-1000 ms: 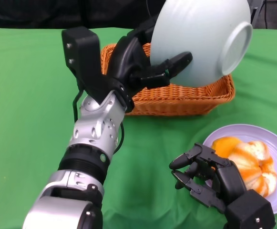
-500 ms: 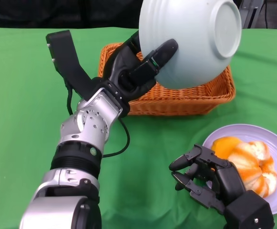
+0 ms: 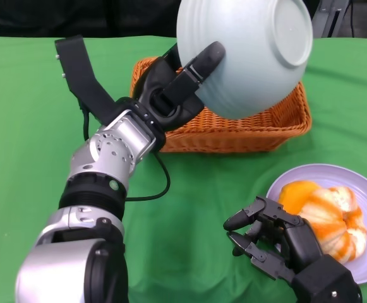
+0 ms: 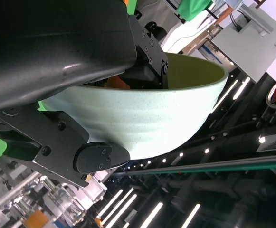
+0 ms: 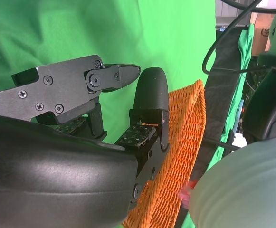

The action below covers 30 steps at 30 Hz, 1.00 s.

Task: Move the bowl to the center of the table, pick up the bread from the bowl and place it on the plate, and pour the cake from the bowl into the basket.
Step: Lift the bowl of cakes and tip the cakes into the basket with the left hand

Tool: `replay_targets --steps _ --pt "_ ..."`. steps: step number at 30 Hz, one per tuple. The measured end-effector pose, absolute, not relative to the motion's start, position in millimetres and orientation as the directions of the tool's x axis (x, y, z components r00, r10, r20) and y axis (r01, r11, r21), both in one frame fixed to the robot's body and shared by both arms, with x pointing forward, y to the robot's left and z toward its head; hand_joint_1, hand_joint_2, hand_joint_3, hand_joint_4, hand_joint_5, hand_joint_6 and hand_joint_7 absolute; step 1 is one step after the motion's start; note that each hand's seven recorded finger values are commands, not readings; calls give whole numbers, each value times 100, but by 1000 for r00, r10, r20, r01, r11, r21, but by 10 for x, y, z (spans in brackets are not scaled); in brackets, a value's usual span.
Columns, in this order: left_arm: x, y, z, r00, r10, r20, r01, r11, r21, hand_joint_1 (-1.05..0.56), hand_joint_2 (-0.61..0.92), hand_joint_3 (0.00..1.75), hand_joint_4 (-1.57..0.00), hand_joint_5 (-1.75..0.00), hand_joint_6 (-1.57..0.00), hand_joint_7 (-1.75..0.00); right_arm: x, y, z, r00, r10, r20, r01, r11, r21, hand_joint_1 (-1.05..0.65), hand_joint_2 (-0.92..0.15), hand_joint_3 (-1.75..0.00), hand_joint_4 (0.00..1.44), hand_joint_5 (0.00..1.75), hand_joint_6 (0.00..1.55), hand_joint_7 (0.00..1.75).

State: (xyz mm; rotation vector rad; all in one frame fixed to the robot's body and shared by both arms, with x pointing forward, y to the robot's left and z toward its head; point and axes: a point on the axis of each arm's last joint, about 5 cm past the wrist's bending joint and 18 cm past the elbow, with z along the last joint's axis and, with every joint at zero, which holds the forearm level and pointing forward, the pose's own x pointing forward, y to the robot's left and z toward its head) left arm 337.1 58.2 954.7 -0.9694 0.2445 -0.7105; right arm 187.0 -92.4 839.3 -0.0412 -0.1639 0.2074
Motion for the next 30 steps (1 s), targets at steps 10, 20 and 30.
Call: replay_targets --steps 10,20,30 --pt "3400 569 9603 739 -659 137 456 340 -822 -12 92 71 -58 -165 -57 -150 1859 -920 8365 968 200 155 -193 979 -57 -25 -92 -16 66 144 66 120" --pt "3397 566 9589 733 -665 144 466 336 -819 -13 88 80 -61 -165 -62 -147 1870 -918 8373 965 207 158 -201 978 -55 -26 -92 -16 68 144 67 120" --pt "3400 576 9581 719 -676 162 489 327 -808 -12 84 85 -59 -169 -62 -150 1874 -920 8373 963 217 158 -211 976 -54 -28 -92 -16 68 144 67 120"
